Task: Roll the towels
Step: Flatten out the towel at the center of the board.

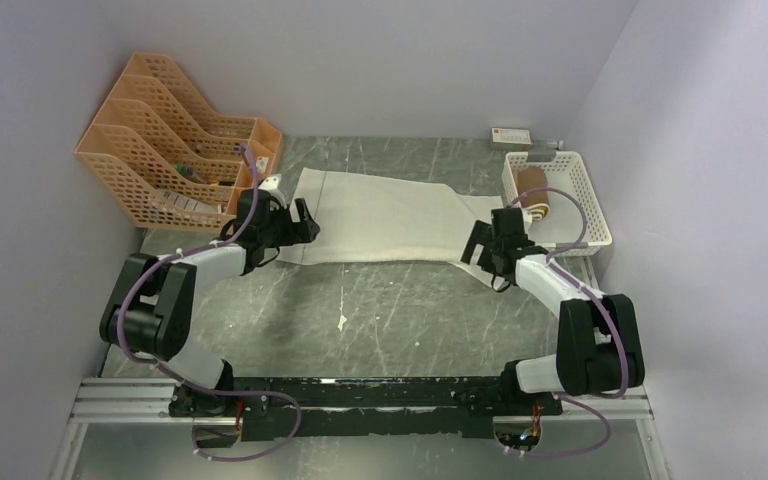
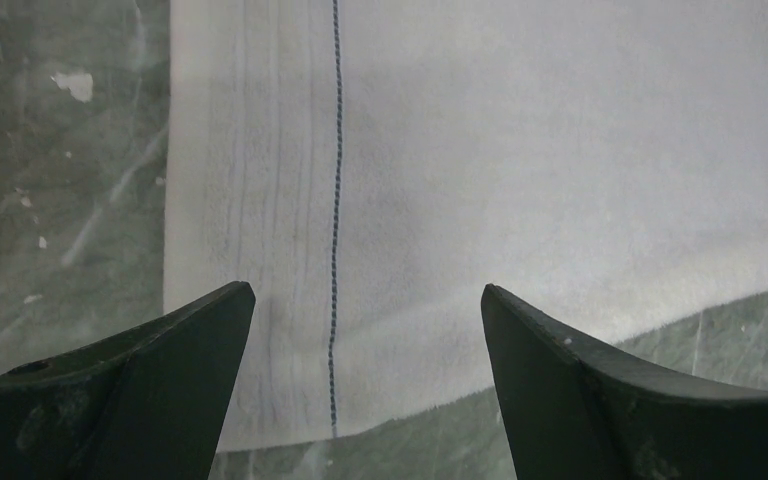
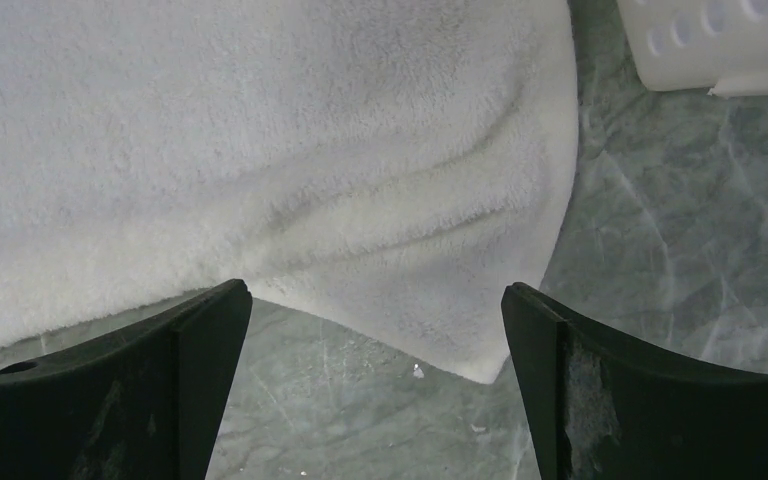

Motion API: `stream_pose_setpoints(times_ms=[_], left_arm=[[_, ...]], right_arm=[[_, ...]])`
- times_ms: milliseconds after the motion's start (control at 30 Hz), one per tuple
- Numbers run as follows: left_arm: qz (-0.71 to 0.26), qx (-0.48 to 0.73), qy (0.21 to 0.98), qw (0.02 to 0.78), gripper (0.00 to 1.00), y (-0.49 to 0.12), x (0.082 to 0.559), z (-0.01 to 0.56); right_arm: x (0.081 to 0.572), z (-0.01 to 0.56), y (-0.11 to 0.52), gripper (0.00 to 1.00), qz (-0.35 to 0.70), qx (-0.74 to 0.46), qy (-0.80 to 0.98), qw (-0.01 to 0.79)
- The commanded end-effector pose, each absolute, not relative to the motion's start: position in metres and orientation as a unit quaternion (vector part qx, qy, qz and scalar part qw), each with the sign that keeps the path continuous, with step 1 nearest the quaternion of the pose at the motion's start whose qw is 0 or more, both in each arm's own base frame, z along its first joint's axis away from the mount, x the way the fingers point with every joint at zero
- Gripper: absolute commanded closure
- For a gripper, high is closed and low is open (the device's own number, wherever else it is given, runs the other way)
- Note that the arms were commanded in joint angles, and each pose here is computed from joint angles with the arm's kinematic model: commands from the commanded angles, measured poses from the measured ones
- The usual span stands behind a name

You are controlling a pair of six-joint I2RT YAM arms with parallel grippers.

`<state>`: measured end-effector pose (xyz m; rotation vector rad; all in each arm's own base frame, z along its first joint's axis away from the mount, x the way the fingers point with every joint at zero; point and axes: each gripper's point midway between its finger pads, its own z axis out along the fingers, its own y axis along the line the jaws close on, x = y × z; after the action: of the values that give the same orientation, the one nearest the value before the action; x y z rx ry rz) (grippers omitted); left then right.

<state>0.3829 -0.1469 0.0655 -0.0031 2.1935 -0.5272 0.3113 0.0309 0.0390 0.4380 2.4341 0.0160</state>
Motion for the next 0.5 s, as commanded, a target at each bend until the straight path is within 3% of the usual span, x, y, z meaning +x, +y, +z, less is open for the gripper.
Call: stream_pose_setpoints(times_ms=[0, 167, 433, 467], left_arm=[[-0.198, -0.012, 0.861, 0.469, 0.03, -0.141, 0.404, 0.07], [-0.202, -0.018, 0.853, 0.48, 0.03, -0.142, 0.413, 0.07], [-0.263, -0.043, 0.84, 0.472, 0.03, -0.149, 0.412, 0.059], [-0.268, -0.05, 0.839, 0.471, 0.03, -0.147, 0.41, 0.057]], right_arm=[[0.317, 0.033, 0.033, 0.0, 0.054, 0.173, 0.928, 0.327], [0.316, 0.031, 0.033, 0.04, 0.08, 0.193, 0.921, 0.328], [0.303, 0.01, 0.029, 0.28, 0.104, 0.226, 0.918, 0.309], [0.3, 0.007, 0.027, 0.36, 0.104, 0.234, 0.917, 0.305]])
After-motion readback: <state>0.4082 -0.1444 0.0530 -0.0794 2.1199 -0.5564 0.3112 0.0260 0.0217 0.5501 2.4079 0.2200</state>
